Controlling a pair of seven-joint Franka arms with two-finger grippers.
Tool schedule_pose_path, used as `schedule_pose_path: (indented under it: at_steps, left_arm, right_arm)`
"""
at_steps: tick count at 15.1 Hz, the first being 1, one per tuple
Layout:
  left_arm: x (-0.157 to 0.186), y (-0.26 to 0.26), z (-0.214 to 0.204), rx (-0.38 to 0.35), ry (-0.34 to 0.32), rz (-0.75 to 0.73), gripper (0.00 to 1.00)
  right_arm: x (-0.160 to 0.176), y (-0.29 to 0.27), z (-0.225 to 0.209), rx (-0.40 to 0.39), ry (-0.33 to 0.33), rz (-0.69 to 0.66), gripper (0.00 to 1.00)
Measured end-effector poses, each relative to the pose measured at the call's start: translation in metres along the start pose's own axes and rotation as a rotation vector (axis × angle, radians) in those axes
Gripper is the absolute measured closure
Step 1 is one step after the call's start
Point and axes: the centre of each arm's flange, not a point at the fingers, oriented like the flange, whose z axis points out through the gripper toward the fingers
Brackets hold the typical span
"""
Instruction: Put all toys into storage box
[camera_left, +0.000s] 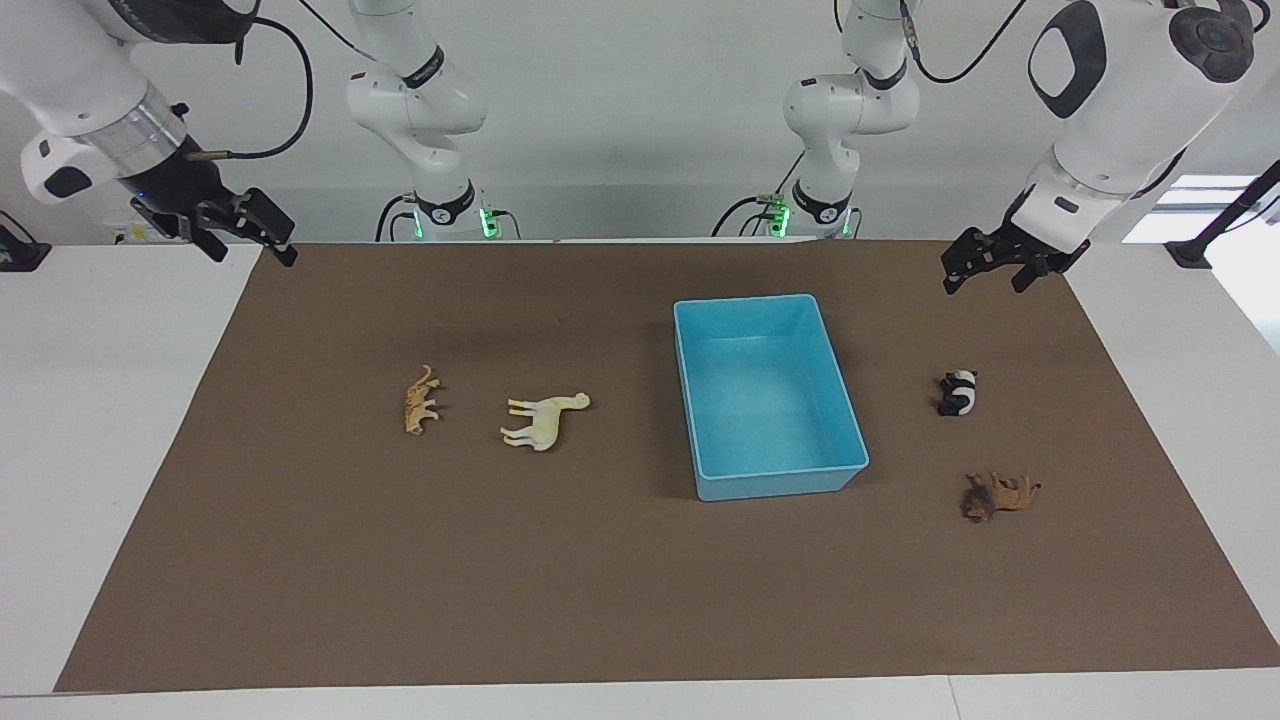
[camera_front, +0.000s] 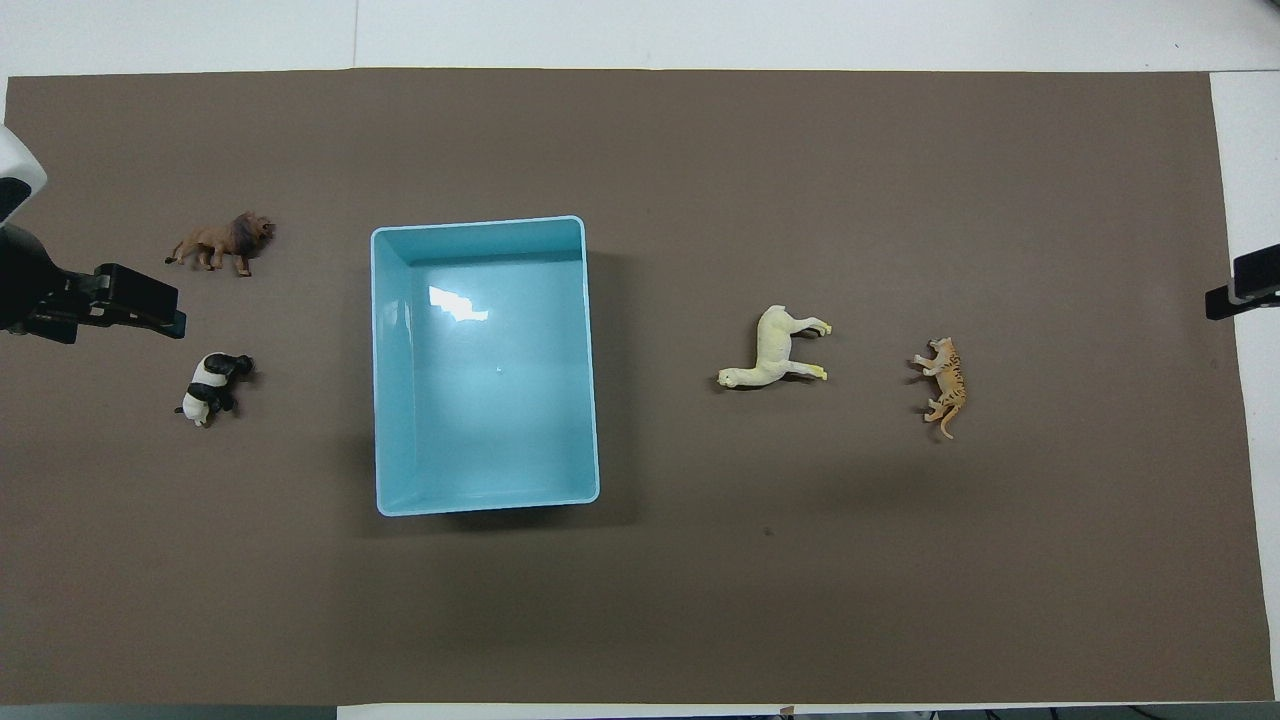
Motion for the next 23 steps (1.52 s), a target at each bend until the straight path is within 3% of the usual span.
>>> schedule_pose_path:
  at_steps: [7, 18, 23]
  left_arm:
    - [0.0, 0.0, 0.0, 0.0, 0.0, 0.0, 0.0]
    - [0.0, 0.0, 0.0, 0.0, 0.0, 0.0, 0.0]
    - [0.0, 0.0, 0.0, 0.0, 0.0, 0.0, 0.0]
  right_arm:
    - [0.018, 0.006, 0.012, -0.056, 0.114, 0.005, 0.0]
    - [0.016, 0.003, 0.01, -0.065, 0.12, -0.003, 0.0]
    - [0.018, -0.031, 0.029, -0.065, 0.114, -0.002, 0.0]
